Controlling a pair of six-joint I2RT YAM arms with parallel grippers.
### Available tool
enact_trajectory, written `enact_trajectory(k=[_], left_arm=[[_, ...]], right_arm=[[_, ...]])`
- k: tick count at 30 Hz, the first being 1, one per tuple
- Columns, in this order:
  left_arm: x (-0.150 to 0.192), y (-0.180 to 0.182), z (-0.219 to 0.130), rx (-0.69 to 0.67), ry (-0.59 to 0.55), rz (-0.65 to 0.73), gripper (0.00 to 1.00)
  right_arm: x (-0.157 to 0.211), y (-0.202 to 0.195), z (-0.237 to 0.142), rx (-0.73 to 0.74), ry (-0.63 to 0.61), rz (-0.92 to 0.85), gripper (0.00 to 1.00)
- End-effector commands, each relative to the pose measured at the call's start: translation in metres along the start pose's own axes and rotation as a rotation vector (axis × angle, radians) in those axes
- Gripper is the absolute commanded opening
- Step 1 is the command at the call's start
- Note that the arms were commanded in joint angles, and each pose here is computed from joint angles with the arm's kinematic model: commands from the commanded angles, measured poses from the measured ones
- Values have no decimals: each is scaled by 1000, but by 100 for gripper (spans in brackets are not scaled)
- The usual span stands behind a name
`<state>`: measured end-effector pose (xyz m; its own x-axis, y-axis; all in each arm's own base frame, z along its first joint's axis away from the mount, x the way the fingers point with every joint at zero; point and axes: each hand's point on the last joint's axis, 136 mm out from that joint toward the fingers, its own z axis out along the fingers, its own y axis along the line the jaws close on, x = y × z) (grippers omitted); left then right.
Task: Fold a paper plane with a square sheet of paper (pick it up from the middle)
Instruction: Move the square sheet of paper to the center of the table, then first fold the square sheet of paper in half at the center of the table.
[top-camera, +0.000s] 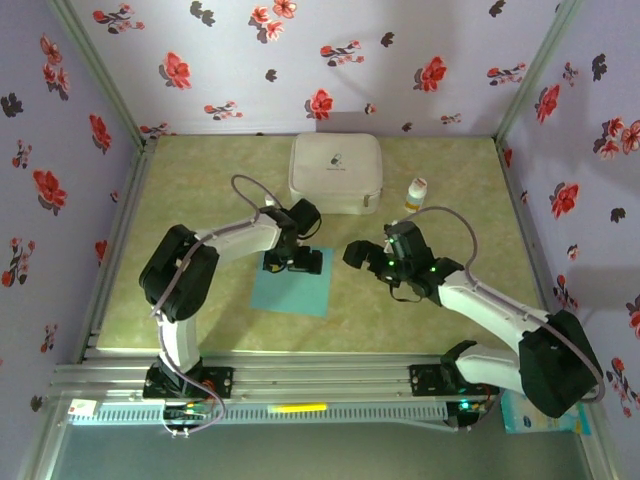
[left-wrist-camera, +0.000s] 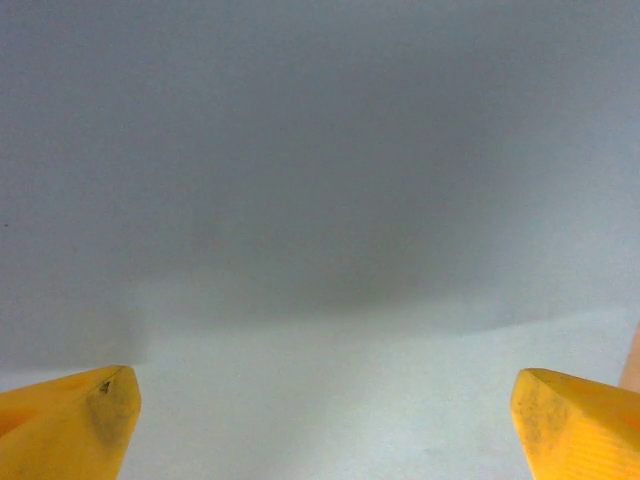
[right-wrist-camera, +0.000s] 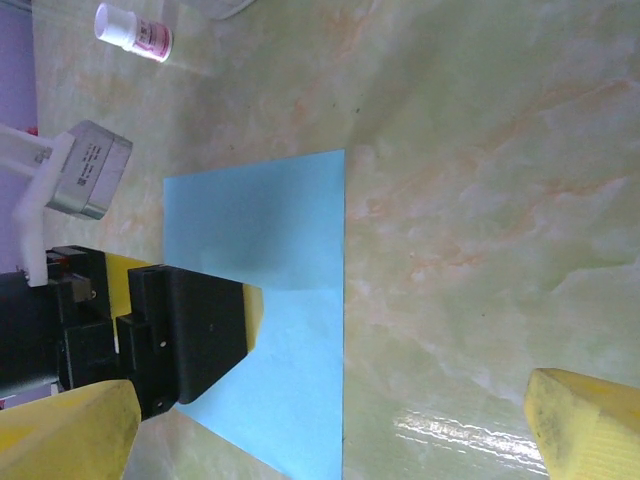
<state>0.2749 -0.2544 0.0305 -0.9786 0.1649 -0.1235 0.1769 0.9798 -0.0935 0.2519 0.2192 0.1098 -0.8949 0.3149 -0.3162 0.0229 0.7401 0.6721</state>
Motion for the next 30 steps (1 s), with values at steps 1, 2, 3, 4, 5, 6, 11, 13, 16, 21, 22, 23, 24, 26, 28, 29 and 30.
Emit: enact_trajectory(k=[1,2,3,4,5,6,11,13,16,21,22,23,24,26,28,29,30], left_arm=[[10,5,5,-22,40,-7,96],[10,7,5,-28,37,-11,95],[10,7,6,-34,37,-14,95],[10,8,7,-38,36,-16,95],[9,8,8,-40,35,-17,95],[9,8,9,-41,35,-18,95],[9,9,11,-56,37,-16,96],[10,9,13,-59,42,-20,96],[12,8,14,-62,48,-15,96],[15,7,20,-64,54,-12,96],[16,7,22,-65,56,-13,96],[17,7,24,-68,60,-13,96],[19,8,26,-72,66,-13,96],[22,10,30,-79,74,-15,96],[25,12,34,-86,81,-18,96],[26,13,36,-88,84,-18,96],[28,14,38,-90,87,-19,96]], right_arm=[[4,5,3,-24,13,4,99],[4,4,4,-19,15,7,99],[4,4,4,-19,14,5,99],[4,4,4,-17,15,7,99],[4,3,5,-13,14,9,99],[4,3,5,-12,15,11,99],[4,5,5,-13,16,8,99],[5,4,5,-11,18,7,99],[6,3,6,-8,21,7,99],[6,2,6,-3,23,7,99],[6,2,6,-2,23,7,99],[7,1,7,2,24,8,99],[7,1,7,1,24,7,99],[7,0,7,6,27,7,99],[7,-1,7,11,27,6,99],[7,-1,7,13,27,6,99],[7,-1,7,15,26,6,99]])
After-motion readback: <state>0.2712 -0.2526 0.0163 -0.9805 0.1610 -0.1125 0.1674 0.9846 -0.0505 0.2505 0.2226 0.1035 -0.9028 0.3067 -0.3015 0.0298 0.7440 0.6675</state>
